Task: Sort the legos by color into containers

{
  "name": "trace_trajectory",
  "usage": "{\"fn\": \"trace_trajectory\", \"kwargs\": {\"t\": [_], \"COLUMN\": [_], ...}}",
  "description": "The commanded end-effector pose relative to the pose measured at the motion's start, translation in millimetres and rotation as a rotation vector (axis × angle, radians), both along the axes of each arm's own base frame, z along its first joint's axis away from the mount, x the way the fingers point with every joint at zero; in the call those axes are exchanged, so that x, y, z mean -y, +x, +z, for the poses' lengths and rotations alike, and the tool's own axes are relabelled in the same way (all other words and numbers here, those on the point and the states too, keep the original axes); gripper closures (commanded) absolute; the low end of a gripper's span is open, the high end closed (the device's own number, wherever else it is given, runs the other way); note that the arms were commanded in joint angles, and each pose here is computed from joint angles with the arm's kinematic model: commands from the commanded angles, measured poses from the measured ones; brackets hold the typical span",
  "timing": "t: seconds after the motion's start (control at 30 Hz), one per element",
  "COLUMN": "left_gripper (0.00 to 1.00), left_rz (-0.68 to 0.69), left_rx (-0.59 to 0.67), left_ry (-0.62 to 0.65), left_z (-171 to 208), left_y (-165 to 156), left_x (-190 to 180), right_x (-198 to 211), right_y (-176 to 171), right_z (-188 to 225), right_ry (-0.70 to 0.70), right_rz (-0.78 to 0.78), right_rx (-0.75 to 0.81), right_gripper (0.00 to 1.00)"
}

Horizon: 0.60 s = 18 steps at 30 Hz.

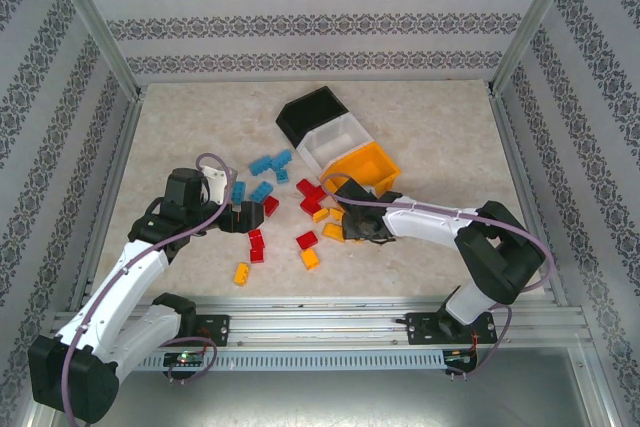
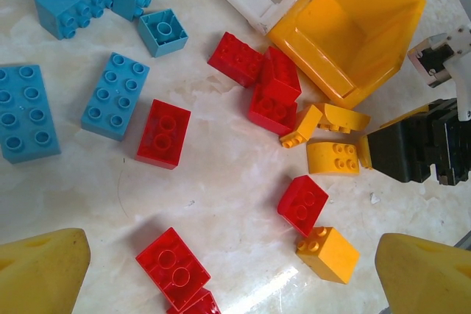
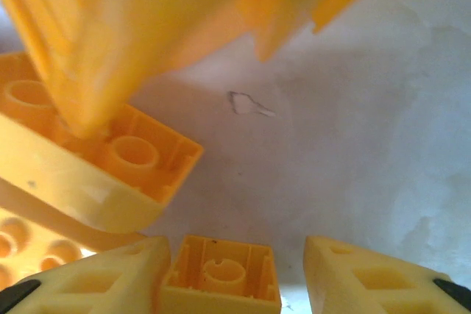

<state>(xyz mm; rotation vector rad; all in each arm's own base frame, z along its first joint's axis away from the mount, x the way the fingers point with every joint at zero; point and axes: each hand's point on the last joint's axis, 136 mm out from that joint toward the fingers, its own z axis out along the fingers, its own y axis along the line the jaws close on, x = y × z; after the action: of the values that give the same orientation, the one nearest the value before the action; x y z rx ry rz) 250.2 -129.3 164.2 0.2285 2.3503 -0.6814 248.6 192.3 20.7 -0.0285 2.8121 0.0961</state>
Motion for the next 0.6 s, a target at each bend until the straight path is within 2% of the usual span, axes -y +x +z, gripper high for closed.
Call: {"fn": "trace_trajectory", "kwargs": {"t": [0.0, 0.23, 0.57], "left_gripper": [0.0, 0.0, 0.0], "left_rz": [-0.014, -0.017, -0.016], "left_rx": [0.018, 0.011, 0.008], "left_ry": [0.013, 0.016, 0.019], "left_z": [-0.4, -2.0, -2.8], "left_y": [-0.8, -0.5, -1.0], "left_x": [1.9, 2.4, 2.0], "right_x": [15.2, 27.0, 22.1], "right_y": [-4.8, -11.3, -11.0], "right_z": [0.7, -2.2, -8.4], "right_ry": [-0.02, -0.024, 0.009], "right_rz": [-0.035, -0.047, -0.043], "right_rx": [0.004, 0.004, -0.003], "right_gripper": [0.46, 0.45, 0.6]}}
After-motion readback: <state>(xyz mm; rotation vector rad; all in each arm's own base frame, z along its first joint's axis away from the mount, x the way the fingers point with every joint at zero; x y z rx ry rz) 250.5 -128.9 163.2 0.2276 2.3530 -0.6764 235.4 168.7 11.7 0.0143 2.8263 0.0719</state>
